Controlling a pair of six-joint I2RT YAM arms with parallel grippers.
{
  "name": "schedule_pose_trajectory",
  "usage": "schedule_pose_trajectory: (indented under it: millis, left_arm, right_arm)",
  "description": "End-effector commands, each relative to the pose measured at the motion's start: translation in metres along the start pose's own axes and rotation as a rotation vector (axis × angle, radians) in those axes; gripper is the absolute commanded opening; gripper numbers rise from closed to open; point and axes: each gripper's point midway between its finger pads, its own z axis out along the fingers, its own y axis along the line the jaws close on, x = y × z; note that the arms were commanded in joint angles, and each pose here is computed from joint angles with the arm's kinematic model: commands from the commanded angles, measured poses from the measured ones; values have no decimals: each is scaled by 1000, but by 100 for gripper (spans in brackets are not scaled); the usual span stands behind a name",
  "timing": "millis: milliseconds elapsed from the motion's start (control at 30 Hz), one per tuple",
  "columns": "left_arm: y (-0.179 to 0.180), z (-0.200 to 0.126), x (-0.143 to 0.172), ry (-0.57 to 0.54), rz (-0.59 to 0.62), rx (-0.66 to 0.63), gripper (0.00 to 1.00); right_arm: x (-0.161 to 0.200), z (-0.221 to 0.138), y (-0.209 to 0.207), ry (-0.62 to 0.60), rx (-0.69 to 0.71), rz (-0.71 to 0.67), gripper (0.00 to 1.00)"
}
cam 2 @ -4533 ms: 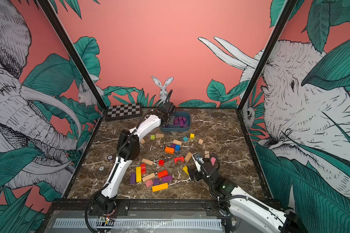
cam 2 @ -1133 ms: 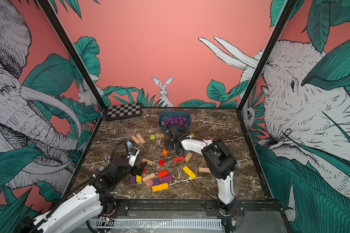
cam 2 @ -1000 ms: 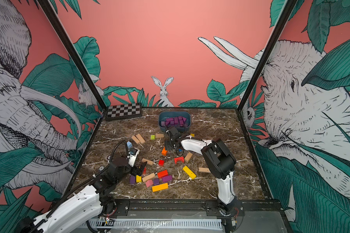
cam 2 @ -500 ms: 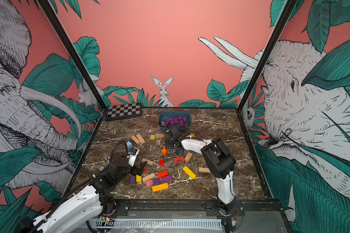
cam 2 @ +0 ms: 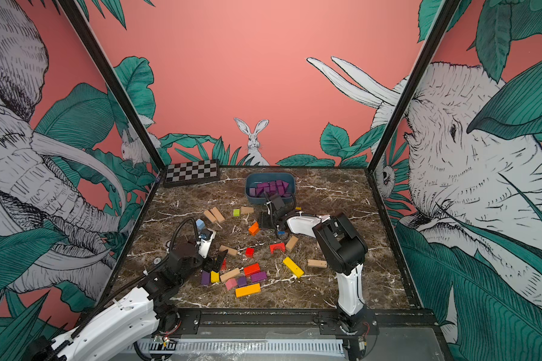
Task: Pick purple bricks into the storage bin
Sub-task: Adjust the building block at the center of the board.
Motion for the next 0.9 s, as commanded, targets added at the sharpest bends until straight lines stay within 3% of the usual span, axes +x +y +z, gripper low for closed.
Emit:
schedule_pose_trajectory:
  millis: [0,867]
  left_arm:
    - [0,-1,-8,-27,-7,2,99]
    - [-1,-1,-8,-27,-7,10,99]
  right_arm:
    - [15,1,-12,36,30,10,61]
    - [19,-30,-20,-28,50,-27,62]
